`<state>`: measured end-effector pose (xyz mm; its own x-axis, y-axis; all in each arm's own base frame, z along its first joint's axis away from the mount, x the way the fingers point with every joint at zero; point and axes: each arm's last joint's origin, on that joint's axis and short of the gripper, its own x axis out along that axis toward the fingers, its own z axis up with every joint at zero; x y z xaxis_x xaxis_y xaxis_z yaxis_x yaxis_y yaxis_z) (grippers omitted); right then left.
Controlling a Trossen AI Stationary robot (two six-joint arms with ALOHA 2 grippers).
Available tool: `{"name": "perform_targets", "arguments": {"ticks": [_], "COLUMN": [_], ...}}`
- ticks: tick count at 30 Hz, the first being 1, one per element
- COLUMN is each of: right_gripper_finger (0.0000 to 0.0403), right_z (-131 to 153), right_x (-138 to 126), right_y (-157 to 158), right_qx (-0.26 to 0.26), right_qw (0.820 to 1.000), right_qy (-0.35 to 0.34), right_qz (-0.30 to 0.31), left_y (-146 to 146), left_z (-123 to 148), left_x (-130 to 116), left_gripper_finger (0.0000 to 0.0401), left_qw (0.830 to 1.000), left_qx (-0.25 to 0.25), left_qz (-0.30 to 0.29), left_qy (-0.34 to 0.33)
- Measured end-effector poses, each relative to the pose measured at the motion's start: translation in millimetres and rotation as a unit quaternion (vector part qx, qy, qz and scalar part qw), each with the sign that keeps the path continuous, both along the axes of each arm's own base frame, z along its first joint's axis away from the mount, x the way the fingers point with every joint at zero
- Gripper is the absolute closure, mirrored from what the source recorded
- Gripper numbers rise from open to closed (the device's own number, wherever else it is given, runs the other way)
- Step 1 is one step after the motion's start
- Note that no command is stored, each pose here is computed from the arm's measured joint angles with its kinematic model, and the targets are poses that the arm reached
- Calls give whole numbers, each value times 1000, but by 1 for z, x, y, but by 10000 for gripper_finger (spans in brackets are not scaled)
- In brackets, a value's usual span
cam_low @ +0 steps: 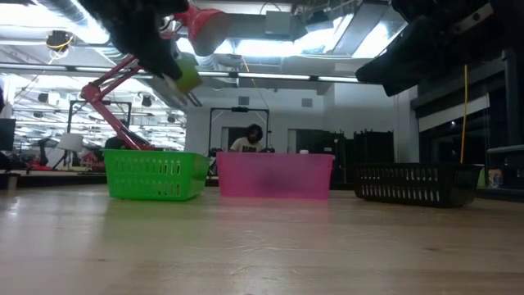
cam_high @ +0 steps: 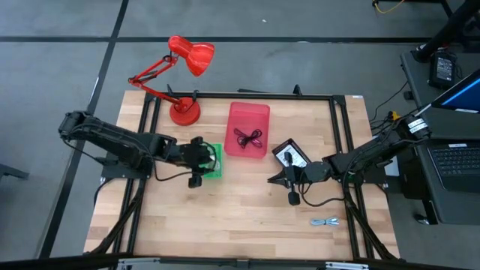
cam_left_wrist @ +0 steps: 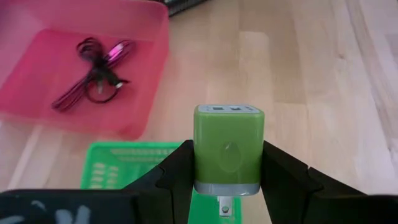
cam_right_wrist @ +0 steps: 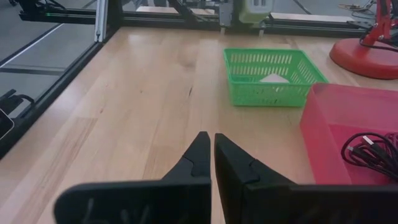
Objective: Pick and place items into bin
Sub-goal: Put the green charger adapter into the green bin
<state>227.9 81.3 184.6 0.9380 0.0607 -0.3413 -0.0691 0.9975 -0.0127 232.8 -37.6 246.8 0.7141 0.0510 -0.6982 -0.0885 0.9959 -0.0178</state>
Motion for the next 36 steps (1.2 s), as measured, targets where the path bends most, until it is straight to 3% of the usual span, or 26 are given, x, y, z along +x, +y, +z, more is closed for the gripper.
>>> {"name": "perform_targets", "arguments": {"ticks": [7, 12, 36], "right_gripper_finger": [398, 398, 398], "right_z": [0, 0, 0], "right_x": [0, 0, 0], "right_y": [0, 0, 0], "right_qx": [-1, -1, -1], "right_qw": [1000, 1000, 1000], "right_qy": [1, 2, 2], "right_qz": [0, 0, 0], "left_y": [16, 25, 25], "left_z": [5, -4, -51], "left_x": [-11, -14, 11], "left_gripper_finger": [258, 258, 258], "left_qw": [999, 996, 983], "left_qx": [-3, -7, 3], "left_qz": [38, 61, 42], "left_qy": [16, 63, 181]}}
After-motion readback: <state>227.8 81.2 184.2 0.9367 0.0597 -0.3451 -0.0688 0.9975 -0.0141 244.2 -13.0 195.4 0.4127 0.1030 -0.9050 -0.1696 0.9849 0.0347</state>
